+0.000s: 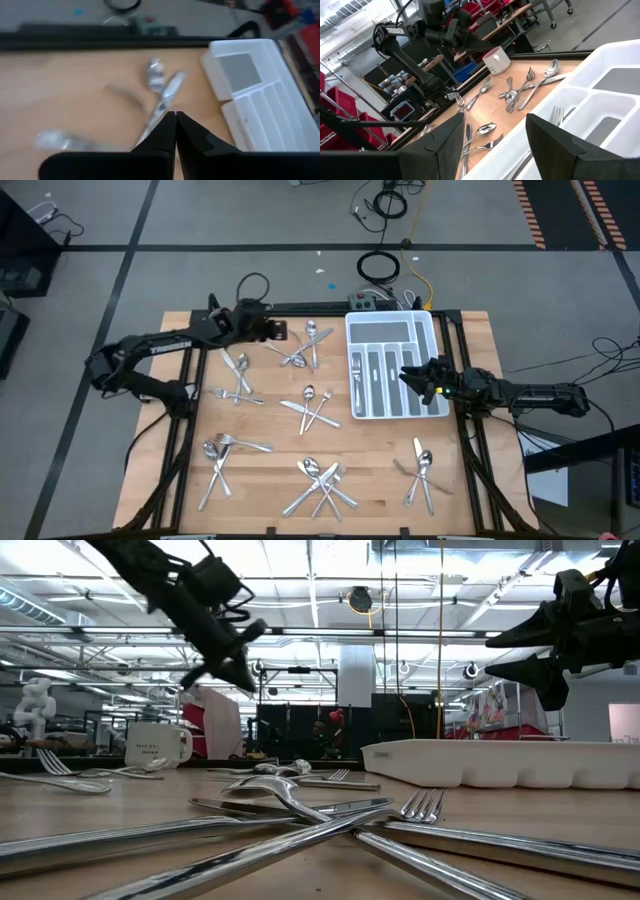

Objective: Sort silverware
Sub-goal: Put the silver fork into the silverware tray

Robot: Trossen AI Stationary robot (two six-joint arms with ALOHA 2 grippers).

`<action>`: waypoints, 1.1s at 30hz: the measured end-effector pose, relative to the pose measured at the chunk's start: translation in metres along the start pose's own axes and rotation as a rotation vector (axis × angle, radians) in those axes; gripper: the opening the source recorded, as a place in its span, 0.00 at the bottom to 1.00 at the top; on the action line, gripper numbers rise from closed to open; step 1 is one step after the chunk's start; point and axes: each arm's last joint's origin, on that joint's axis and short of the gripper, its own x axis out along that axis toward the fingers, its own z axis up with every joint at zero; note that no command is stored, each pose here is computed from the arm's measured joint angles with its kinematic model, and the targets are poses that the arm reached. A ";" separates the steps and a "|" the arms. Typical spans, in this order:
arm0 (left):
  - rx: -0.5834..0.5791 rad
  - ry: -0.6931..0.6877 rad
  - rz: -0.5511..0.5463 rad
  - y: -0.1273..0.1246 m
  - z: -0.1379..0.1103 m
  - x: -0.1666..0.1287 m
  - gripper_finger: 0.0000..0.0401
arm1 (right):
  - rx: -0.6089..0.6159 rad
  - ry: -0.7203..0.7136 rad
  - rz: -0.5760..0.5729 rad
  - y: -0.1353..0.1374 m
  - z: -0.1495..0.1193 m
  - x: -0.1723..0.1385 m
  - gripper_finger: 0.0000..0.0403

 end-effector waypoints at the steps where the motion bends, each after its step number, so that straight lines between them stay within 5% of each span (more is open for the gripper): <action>1: -0.019 0.001 -0.005 -0.003 0.000 0.006 0.04 | 0.000 0.000 0.000 0.000 0.000 0.000 0.51; 3: -0.054 0.018 -0.002 -0.009 0.002 0.017 0.04 | 0.000 0.000 0.000 0.000 0.000 0.000 0.51; 5: 0.045 0.049 0.007 -0.014 0.001 0.029 0.04 | 0.000 0.000 0.000 0.000 0.000 0.000 0.51; 13: 0.800 0.164 0.007 -0.049 0.009 0.054 0.04 | 0.024 0.000 -0.001 0.000 0.000 0.000 0.51; 21: 1.586 0.336 -0.062 -0.052 0.016 0.062 0.04 | 0.025 0.001 -0.001 0.000 0.000 0.000 0.51; 25: 1.733 0.373 -0.131 -0.043 0.015 0.073 0.04 | 0.025 0.001 -0.001 0.000 0.000 0.000 0.51; 33: 1.818 0.489 -0.143 -0.026 0.004 0.100 0.04 | 0.025 0.002 0.000 0.000 0.000 0.000 0.51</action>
